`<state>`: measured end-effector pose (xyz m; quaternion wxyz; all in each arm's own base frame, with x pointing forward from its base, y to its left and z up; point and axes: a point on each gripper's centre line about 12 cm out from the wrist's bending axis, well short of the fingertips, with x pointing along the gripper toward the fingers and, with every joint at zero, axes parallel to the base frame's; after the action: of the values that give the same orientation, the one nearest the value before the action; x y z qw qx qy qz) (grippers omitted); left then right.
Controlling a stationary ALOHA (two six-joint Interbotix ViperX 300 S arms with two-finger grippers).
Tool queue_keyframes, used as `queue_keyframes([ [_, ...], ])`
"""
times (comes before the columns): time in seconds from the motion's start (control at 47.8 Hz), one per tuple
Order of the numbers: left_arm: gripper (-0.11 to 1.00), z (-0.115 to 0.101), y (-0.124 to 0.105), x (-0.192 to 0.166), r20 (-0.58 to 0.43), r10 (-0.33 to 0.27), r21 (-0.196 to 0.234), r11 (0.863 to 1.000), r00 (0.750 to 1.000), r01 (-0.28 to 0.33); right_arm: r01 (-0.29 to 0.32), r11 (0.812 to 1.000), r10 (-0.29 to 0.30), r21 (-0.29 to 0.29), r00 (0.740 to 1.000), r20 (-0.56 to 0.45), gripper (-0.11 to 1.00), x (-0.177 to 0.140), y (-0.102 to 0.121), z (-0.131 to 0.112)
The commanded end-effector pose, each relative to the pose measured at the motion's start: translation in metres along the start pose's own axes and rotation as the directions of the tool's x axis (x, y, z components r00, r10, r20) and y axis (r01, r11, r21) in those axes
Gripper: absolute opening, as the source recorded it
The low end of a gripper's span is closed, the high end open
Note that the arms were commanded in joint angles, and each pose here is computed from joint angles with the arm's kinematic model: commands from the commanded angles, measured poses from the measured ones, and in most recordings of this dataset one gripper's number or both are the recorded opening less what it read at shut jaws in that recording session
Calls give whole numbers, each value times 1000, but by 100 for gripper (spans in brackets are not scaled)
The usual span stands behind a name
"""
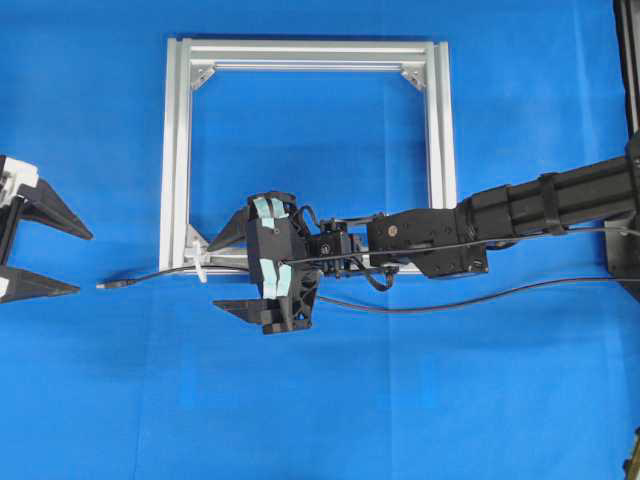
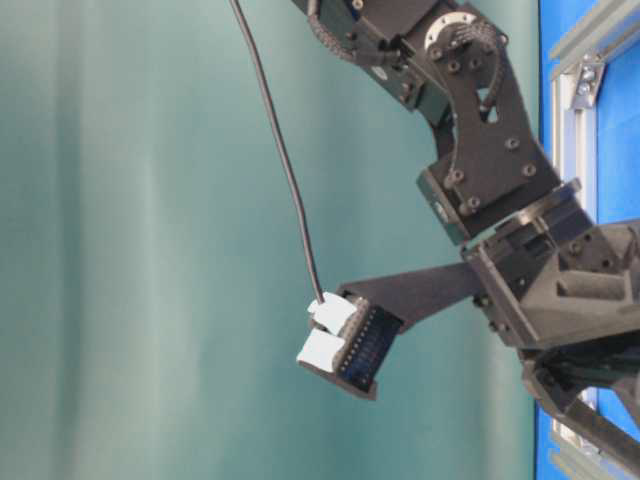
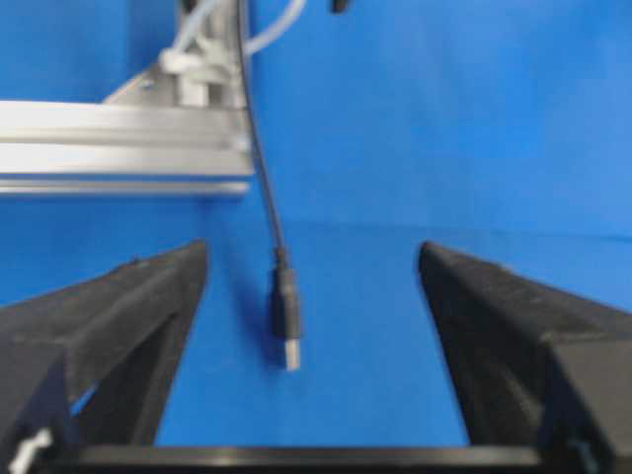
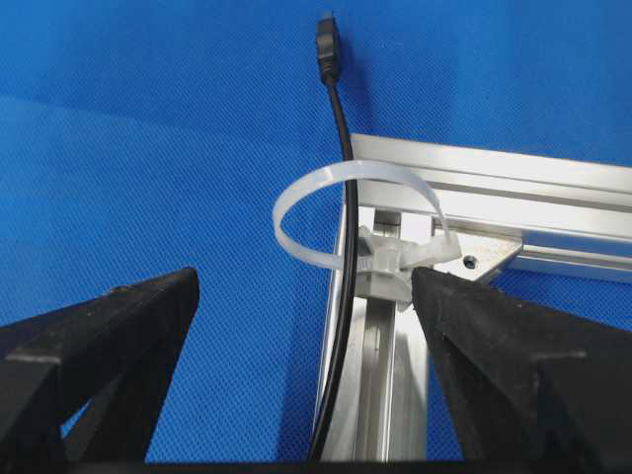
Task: Insert the wire through the string loop located on the left side.
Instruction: 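Open the left gripper to release the cable plug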
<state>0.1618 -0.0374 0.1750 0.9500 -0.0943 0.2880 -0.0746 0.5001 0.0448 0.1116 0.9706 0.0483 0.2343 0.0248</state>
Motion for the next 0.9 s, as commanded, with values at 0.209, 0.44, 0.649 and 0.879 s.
queue_keyframes([
  [0.209,79,23,-5,-16,130,-27,8,1000,991,26,-12,1000,12,4,997,79,96,-33,7,56],
  [0.44,79,42,-10,-34,258,-57,42,998,965,47,-9,1000,8,9,994,110,96,-55,5,83],
  [0.649,79,51,-12,-41,322,-71,64,997,944,53,-14,1000,13,7,989,148,96,-74,8,105],
  [0.879,79,54,-12,-42,345,-74,72,996,936,52,-14,1000,12,8,988,154,96,-75,7,106],
])
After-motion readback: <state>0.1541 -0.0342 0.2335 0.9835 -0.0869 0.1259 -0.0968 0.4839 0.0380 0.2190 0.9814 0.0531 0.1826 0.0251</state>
